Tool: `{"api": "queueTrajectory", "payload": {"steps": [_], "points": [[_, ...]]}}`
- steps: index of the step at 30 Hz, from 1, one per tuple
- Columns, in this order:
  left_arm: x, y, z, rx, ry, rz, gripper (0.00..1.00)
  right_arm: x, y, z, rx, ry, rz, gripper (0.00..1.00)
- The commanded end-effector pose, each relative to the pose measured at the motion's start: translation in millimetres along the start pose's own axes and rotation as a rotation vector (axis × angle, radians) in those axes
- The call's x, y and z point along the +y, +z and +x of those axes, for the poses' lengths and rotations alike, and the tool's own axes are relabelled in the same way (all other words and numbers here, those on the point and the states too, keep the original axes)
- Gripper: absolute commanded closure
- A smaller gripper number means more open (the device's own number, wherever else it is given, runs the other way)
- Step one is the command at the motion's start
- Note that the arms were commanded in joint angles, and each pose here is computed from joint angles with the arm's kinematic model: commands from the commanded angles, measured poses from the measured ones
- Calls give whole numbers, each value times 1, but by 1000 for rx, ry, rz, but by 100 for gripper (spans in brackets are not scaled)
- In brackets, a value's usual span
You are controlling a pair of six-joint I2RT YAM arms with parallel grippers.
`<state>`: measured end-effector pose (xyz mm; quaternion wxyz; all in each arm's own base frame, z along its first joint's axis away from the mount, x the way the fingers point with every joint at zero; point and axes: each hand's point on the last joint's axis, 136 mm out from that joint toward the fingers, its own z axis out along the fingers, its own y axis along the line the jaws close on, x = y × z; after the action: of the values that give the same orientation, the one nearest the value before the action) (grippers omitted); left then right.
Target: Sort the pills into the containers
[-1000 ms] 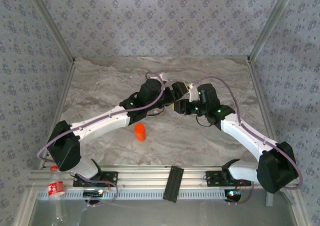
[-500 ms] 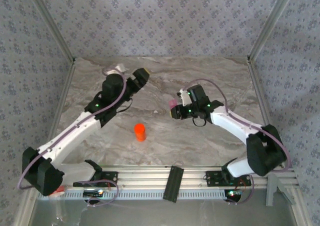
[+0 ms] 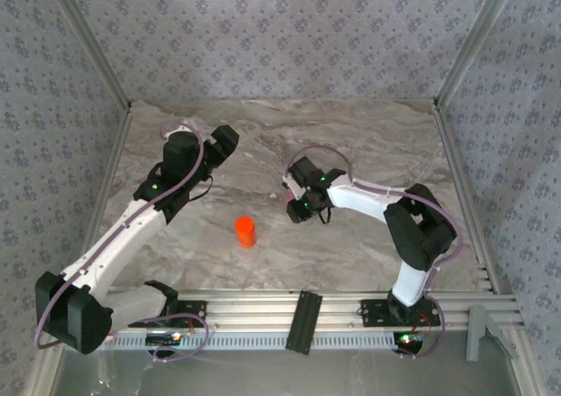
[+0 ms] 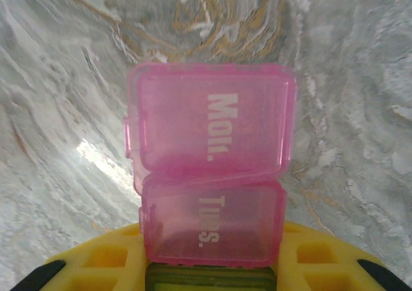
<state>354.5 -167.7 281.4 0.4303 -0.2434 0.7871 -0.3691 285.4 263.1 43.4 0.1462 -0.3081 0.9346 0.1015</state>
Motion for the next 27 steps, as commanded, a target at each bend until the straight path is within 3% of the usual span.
{"api": "queueTrajectory", "payload": {"steps": [1, 12, 15, 18, 21, 27], "points": [[-7, 4, 2, 23, 6, 21, 11, -6, 3, 6, 57, -51, 64, 70], [-9, 9, 8, 43, -3, 32, 11, -1, 19, 16, 105, -84, 69, 59], [-9, 11, 10, 48, -5, 34, 11, -2, 20, 19, 112, -89, 73, 46], [-11, 12, 11, 53, -5, 41, 11, -3, 16, 20, 110, -93, 80, 25], [-13, 14, 12, 59, -4, 46, 11, -3, 10, 23, 104, -94, 89, 13], [-17, 15, 13, 62, 1, 55, 11, -13, 7, 34, 125, -70, 134, 10]]}}
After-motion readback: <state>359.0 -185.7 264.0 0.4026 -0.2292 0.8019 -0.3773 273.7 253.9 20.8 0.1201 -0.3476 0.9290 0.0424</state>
